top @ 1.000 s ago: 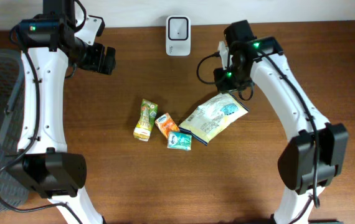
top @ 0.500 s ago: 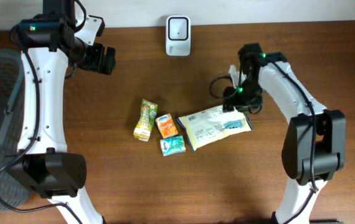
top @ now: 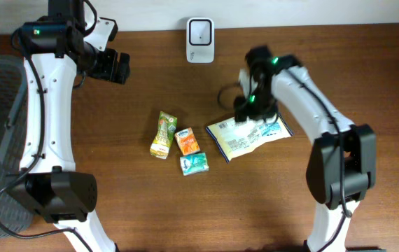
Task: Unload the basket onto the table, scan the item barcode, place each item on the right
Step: 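Grasp the yellow bag with the right gripper and lift it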
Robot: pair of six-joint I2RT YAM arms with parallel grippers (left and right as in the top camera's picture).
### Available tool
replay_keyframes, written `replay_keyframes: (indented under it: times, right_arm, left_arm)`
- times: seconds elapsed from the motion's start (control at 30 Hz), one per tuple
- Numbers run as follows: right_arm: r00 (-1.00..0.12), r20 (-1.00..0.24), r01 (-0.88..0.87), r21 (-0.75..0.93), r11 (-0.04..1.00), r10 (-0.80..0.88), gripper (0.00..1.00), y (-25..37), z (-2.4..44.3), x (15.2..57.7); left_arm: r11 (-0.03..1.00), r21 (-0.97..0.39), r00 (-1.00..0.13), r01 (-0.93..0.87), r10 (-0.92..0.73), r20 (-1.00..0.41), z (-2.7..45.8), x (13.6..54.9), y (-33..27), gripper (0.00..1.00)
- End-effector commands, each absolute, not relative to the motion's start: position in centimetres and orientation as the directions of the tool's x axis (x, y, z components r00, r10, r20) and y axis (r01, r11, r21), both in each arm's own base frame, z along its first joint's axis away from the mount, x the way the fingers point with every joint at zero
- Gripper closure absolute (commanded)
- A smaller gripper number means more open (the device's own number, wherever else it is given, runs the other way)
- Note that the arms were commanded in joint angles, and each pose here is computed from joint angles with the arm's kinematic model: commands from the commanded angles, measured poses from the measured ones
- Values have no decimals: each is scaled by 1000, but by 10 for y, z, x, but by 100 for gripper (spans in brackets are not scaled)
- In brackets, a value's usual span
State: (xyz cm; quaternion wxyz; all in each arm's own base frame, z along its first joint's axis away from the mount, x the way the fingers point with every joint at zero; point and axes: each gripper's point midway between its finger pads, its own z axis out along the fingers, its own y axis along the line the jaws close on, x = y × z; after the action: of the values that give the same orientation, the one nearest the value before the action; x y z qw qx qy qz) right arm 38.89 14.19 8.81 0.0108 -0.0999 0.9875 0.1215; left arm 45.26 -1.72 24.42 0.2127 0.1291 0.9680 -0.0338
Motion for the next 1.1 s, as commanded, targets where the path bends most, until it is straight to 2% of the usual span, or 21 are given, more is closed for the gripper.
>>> replay_keyframes:
  times: [0.0,0.07,0.17,0.33,0.47,0.53,0.6,0.63,0.7,0.77,0.83,0.87,0.93,0.97,1.0,1.07]
  right_arm:
    - [-975,-177,-173,230,958,-134,27,100,135,423]
    - [-982,-154,-148,258,955,-111,13,69,126,425]
    - [-987,-97,-156,434,887,-126,1,42,91,420]
    - [-979,12,-147,638,755,-201,1,73,37,405]
    - [-961,72,-157,652,742,-267,4,99,23,387]
    - [-950,83,-179,644,744,-300,15,117,-3,373]
    - [-958,130,-125,614,779,-256,52,114,-27,363]
    - [-958,132,-121,620,775,-255,65,115,-28,361]
    - [-959,128,-117,633,765,-252,80,118,-27,361]
    - [-966,109,-95,695,712,-236,90,129,-16,365]
    - [-970,91,-92,719,689,-224,94,131,-3,371]
    - [-974,50,-118,721,683,-221,96,130,19,378]
    - [-971,-117,-231,698,678,-209,96,125,85,393]
    - [-940,-264,-342,702,624,-217,96,129,133,394]
    - [-874,-438,-474,680,559,-209,96,131,196,387]
    - [-784,-588,-584,592,556,-198,96,125,255,372]
  left_arm:
    - [960,-6,-863,278,247,-440,251,453,-16,1]
    - [960,-6,-863,279,248,-440,251,453,-16,1]
    - [960,-6,-863,279,248,-440,251,453,-16,1]
    - [960,-6,-863,278,247,-440,251,453,-16,1]
    - [960,-6,-863,279,248,-440,251,453,-16,1]
    - [960,-6,-863,278,247,-440,251,453,-16,1]
    - [960,-6,-863,278,247,-440,251,453,-16,1]
    - [960,-6,-863,279,248,-440,251,453,-16,1]
    - [960,-6,-863,279,248,-440,251,453,-16,1]
    - [960,-6,-863,279,248,-440,251,453,-16,1]
    - [960,-6,-863,279,248,-440,251,453,-16,1]
    - [960,-6,-863,279,248,-440,251,453,-16,1]
    - [960,-6,-863,278,247,-440,251,453,-16,1]
    - [960,-6,-863,279,248,-440,251,453,-16,1]
    - [960,-6,-863,279,248,-440,251,453,-16,1]
    - [960,-6,-863,278,247,-440,251,453,-16,1]
